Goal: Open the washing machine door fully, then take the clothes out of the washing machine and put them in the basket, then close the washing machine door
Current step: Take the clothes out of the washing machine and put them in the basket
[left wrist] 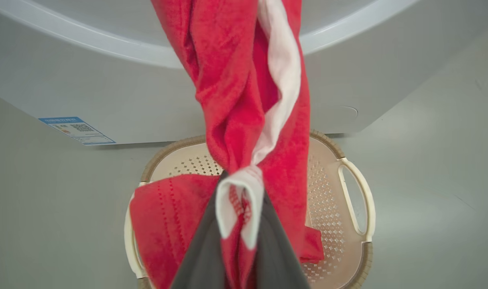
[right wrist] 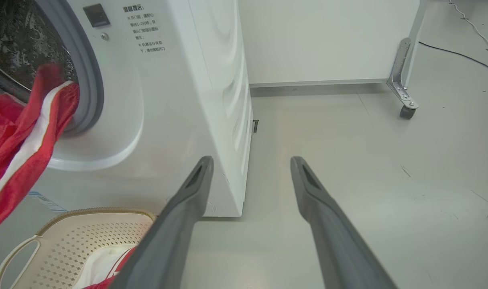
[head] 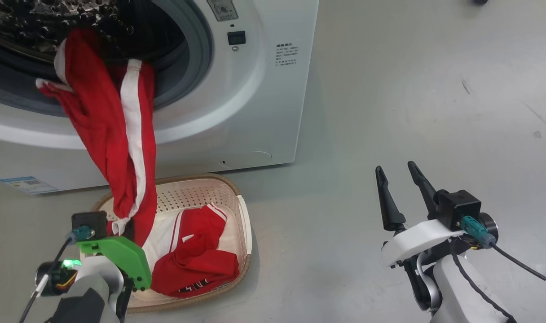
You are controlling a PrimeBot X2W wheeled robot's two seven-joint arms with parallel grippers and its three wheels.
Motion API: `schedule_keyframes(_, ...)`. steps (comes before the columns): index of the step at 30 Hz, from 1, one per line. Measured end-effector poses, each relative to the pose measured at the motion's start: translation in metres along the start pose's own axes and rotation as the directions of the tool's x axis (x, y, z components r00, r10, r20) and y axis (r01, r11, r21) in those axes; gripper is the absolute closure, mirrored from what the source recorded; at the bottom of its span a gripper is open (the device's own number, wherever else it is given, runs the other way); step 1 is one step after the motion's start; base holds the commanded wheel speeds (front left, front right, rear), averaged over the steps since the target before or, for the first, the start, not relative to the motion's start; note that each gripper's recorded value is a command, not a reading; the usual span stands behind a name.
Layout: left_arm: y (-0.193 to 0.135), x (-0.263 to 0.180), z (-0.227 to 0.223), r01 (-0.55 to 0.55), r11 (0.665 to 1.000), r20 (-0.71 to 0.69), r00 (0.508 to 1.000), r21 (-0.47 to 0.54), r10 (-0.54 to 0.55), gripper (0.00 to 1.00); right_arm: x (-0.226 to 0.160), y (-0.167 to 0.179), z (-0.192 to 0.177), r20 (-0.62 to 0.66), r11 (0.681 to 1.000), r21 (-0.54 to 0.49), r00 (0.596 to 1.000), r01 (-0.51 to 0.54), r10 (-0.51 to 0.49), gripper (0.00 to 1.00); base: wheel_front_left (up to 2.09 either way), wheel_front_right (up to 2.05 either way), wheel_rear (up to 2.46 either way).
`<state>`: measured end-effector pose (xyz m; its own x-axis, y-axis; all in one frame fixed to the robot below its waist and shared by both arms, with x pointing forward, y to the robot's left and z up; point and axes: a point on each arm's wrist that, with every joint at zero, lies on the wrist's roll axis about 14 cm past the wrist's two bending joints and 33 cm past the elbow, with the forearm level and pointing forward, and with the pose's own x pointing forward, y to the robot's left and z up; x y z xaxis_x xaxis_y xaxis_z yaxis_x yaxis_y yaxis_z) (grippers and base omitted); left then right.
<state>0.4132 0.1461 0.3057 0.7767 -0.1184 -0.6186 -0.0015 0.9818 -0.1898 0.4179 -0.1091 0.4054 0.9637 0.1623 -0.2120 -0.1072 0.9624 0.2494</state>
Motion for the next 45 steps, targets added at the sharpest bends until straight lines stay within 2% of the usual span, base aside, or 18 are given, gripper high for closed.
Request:
schedule_keyframes(14,-0.009,-0.028,-0.082,0.052,0.997,-0.222,0.974,0.056,-0.038,1.0,0.002,0.007,-0.006,-0.017,0.999,-0.003,0.999,-0.032,0.032,0.0,0.0,0.0,0.0)
schedule_keyframes(27,-0.014,-0.016,-0.101,0.078,0.995,-0.291,0.955,0.066,-0.055,1.0,0.01,-0.005,-0.02,-0.049,1.0,-0.006,0.999,-0.005,0.005,0.0,0.0,0.0,0.0)
schedule_keyframes(30,-0.014,-0.015,-0.115,0.088,0.993,-0.354,0.933,0.072,-0.057,1.0,0.013,-0.008,-0.023,-0.056,1.0,-0.006,0.998,0.001,-0.001,0.0,0.0,0.0,0.0)
schedule_keyframes(34,-0.016,-0.021,-0.148,0.118,0.99,-0.486,0.872,0.083,-0.064,1.0,0.019,-0.015,-0.03,-0.069,1.0,-0.005,0.998,0.013,-0.013,0.0,0.0,0.0,0.0)
schedule_keyframes(36,-0.019,-0.015,-0.148,0.126,0.989,-0.486,0.871,0.079,-0.072,1.0,0.023,-0.017,-0.031,-0.07,1.0,-0.008,0.997,0.016,-0.017,0.0,0.0,0.0,0.0)
schedule_keyframes(41,-0.034,0.025,-0.115,0.161,0.984,-0.397,0.91,0.081,-0.116,1.0,0.032,-0.023,-0.038,-0.079,1.0,-0.007,0.997,0.026,-0.026,0.0,0.0,0.0,0.0)
schedule_keyframes(45,-0.041,0.049,-0.101,0.179,0.98,-0.366,0.92,0.083,-0.137,1.0,0.041,-0.028,-0.044,-0.087,0.999,-0.006,0.996,0.032,-0.033,0.0,0.0,0.0,0.0)
